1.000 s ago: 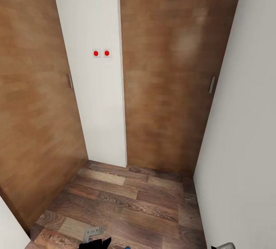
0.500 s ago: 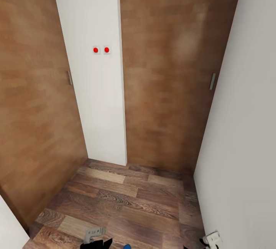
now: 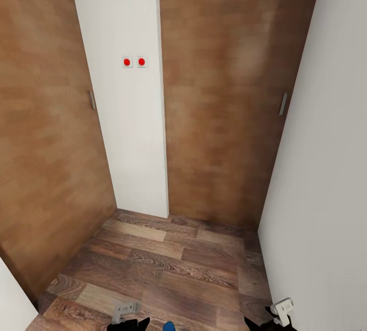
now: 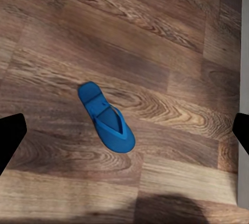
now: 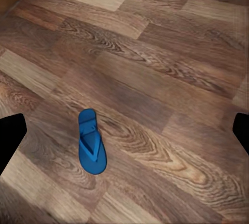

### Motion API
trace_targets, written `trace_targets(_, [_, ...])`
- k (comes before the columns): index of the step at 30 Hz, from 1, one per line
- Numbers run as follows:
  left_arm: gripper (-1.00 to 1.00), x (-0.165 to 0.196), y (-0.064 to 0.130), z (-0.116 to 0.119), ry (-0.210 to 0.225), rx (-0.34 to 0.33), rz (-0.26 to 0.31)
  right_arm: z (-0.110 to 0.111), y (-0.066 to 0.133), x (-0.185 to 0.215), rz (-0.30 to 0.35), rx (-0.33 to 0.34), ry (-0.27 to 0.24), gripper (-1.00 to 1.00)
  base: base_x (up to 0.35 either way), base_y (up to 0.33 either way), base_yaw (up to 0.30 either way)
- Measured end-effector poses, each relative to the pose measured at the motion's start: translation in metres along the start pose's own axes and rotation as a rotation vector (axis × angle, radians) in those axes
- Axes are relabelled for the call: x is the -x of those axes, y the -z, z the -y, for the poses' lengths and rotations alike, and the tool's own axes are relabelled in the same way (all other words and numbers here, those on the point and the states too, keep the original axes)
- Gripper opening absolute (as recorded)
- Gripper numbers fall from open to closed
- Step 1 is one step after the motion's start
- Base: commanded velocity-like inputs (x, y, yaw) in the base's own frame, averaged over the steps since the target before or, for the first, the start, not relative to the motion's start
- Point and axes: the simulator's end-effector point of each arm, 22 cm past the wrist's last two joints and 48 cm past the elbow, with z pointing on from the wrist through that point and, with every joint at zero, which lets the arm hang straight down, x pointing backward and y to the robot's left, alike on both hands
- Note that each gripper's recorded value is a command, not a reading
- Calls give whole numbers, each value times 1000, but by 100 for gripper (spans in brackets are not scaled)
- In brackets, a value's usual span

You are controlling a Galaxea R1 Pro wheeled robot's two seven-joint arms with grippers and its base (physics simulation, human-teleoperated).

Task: In the bedroom, move the book from the bed onto either nightstand, and place the two sandals side by side next to the bed.

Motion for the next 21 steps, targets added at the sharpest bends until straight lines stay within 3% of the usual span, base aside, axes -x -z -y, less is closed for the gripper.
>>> trace_targets(6, [100, -8, -8, -4, 0, -1, 0, 37, 8, -4, 19, -76, -60, 100, 0, 0, 0])
trace_targets(13, [100, -19, -17, -9, 2, -1, -3, 44, 6, 10, 67, -87, -41, 100, 0, 0, 0])
trace_targets(21, [100, -36, -28, -16, 4, 0, -14, 46, -1, 3, 80, -87, -34, 100, 0, 0, 0])
